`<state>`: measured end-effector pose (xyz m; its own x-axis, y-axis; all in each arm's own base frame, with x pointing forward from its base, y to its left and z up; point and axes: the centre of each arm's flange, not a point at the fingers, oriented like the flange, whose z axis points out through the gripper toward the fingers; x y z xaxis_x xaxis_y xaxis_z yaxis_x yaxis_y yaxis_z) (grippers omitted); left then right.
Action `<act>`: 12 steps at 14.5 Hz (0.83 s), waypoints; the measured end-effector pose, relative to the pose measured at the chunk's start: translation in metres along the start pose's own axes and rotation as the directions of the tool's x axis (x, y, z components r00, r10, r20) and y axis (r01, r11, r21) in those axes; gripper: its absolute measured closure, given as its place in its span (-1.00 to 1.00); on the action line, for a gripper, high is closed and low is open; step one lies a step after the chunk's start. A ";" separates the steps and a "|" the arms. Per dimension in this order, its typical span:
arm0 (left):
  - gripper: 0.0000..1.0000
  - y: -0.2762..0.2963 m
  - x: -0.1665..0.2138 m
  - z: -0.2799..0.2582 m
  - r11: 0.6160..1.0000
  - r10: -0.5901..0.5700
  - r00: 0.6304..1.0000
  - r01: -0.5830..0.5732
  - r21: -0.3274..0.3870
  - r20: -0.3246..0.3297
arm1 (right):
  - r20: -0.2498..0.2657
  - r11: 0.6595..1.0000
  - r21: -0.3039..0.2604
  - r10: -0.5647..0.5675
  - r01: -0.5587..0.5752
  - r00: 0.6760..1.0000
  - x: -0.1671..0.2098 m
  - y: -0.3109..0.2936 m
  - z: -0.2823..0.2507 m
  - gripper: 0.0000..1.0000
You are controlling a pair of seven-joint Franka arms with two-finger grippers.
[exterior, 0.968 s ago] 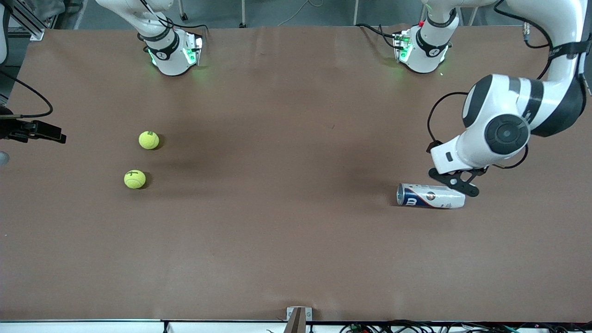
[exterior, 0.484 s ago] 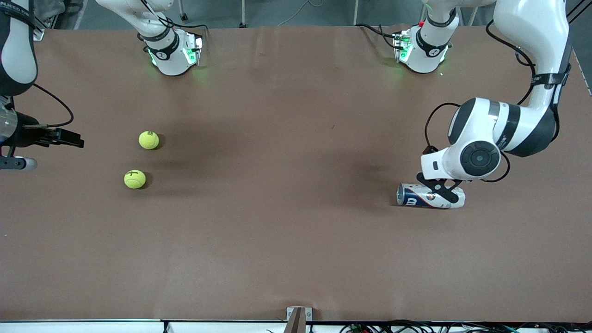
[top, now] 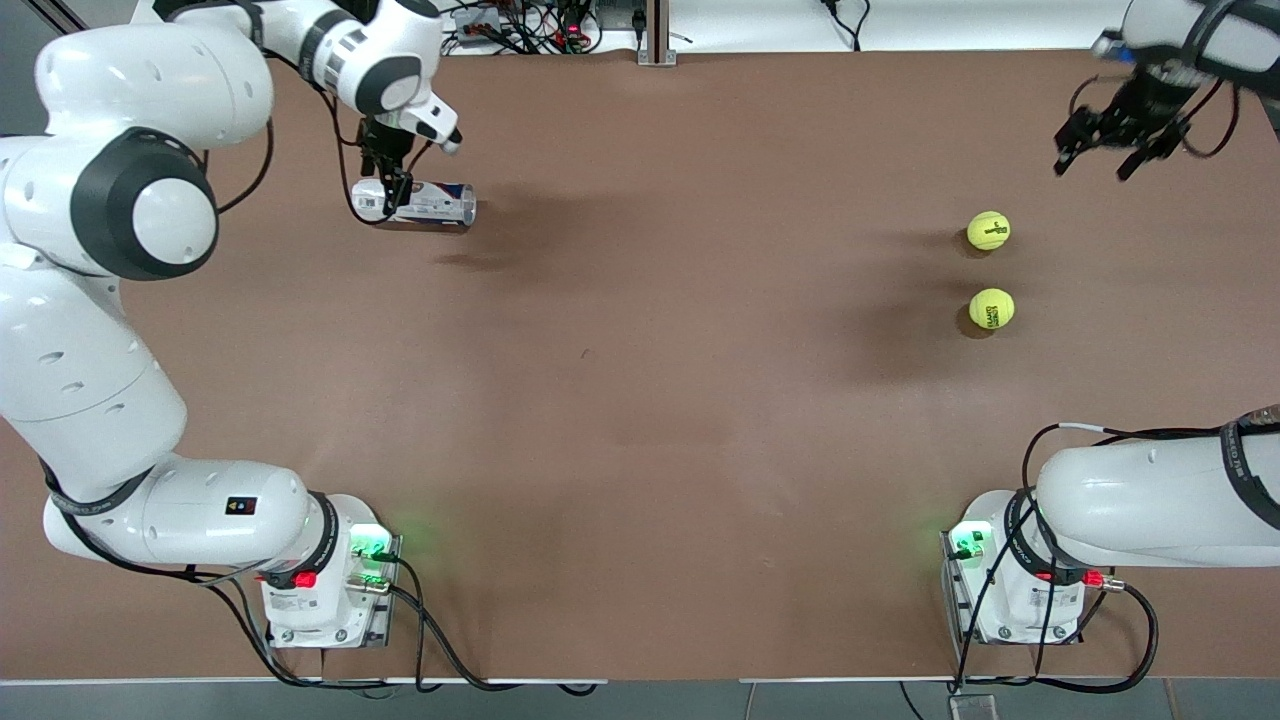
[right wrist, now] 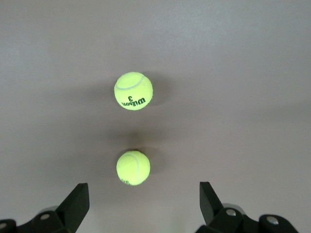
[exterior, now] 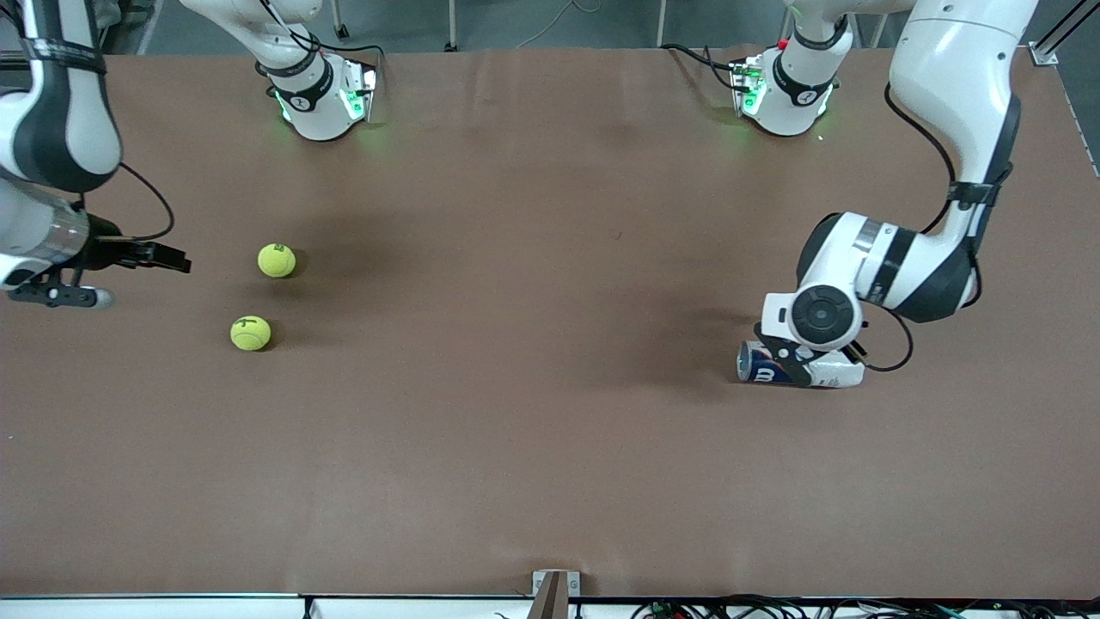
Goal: Insert tennis ball vertically with right arm
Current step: 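Grasp the can with the left gripper while the right gripper reaches a ball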
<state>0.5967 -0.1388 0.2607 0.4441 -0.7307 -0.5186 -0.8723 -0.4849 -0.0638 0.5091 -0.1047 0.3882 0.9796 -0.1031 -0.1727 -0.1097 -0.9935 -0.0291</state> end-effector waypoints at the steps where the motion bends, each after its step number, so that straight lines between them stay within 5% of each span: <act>1: -0.97 0.001 0.006 0.003 0.999 0.028 1.000 -0.028 0.028 0.003 | -0.004 1.000 0.001 0.002 -0.002 1.000 -0.006 -0.001 0.019 -1.00; 5: -0.99 -0.008 0.021 0.018 0.983 0.158 0.987 -0.155 0.098 -0.029 | -0.023 0.999 -0.002 0.045 -0.045 0.999 -0.027 -0.009 0.079 -1.00; 12: -0.99 -0.003 0.044 0.032 0.945 0.264 0.964 -0.262 0.196 0.014 | -0.066 0.998 -0.016 0.065 -0.066 0.996 -0.046 -0.053 0.135 -1.00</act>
<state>0.6124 -0.1536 0.2108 0.1952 -0.8259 -0.5290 -0.9806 -0.1730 -0.0917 0.4470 -0.0408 0.2649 0.9794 -0.1703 -0.1087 -0.1715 -0.9852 -0.0018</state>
